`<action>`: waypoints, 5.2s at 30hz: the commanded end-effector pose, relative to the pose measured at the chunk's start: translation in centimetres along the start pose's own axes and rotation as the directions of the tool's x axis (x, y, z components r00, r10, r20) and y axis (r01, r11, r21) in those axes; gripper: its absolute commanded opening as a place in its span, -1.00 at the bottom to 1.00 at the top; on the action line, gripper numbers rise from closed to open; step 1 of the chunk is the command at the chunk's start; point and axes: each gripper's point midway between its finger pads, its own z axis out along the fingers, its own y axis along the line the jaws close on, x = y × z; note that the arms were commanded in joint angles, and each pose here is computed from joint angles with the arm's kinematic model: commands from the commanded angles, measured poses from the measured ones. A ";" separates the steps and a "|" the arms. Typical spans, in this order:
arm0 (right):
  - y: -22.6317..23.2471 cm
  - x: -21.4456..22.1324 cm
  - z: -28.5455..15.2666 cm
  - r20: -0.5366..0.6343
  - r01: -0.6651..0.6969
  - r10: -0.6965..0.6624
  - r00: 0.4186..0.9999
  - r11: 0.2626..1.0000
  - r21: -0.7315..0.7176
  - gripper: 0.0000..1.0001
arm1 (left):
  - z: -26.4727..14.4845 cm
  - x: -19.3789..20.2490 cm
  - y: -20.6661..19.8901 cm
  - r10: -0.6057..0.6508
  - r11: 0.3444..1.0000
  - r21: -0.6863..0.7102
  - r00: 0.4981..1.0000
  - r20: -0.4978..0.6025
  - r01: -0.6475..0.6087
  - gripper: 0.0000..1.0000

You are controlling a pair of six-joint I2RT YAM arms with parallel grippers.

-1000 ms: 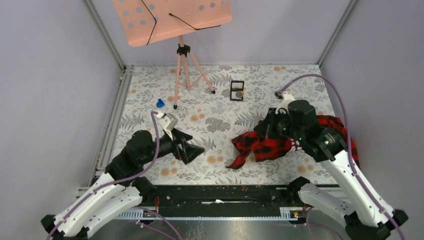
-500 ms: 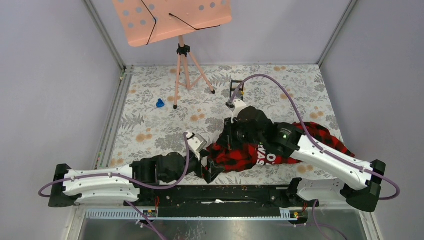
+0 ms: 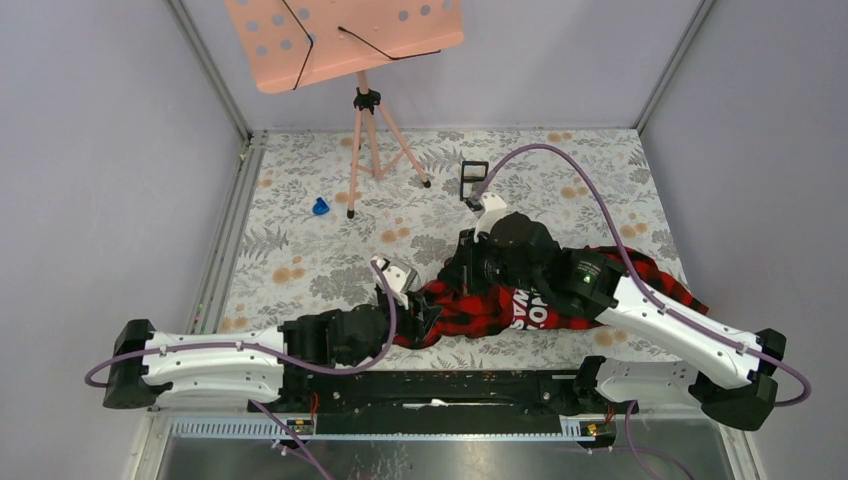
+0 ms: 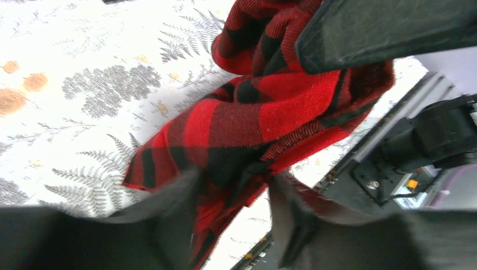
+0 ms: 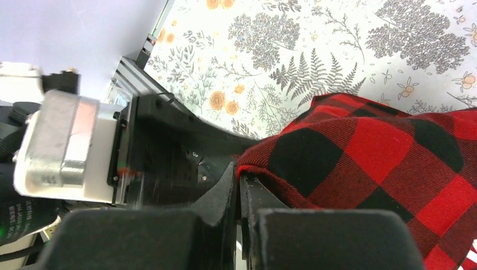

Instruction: Pin the brooch onto the clothing

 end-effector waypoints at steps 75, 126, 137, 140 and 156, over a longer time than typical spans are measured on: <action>-17.3 -6.9 -16.9 0.452 -0.277 0.027 0.892 0.823 0.496 -0.32 | -15.4 -18.9 19.4 0.101 0.713 -0.696 0.969 0.225 0.087 -1.00; -18.3 5.1 16.3 -0.224 -0.242 0.298 0.928 0.939 0.245 -0.21 | -13.6 -13.2 23.3 0.110 0.648 -0.758 0.975 0.193 0.076 -1.00; -14.5 -2.6 7.3 -0.101 -0.134 0.161 0.982 0.965 0.227 -1.00 | -11.9 -14.4 21.7 0.058 0.728 -0.676 0.972 0.227 0.114 -1.00; -11.0 -7.0 1.6 0.011 -0.074 0.073 0.997 0.979 0.189 -1.00 | -11.0 -15.2 21.2 0.042 0.749 -0.653 0.975 0.219 0.115 -1.00; -1.3 -14.6 -8.6 0.273 -0.080 0.083 0.958 0.997 -0.021 -1.00 | -9.9 -19.6 11.0 -0.004 0.981 -0.185 0.963 0.271 0.056 0.97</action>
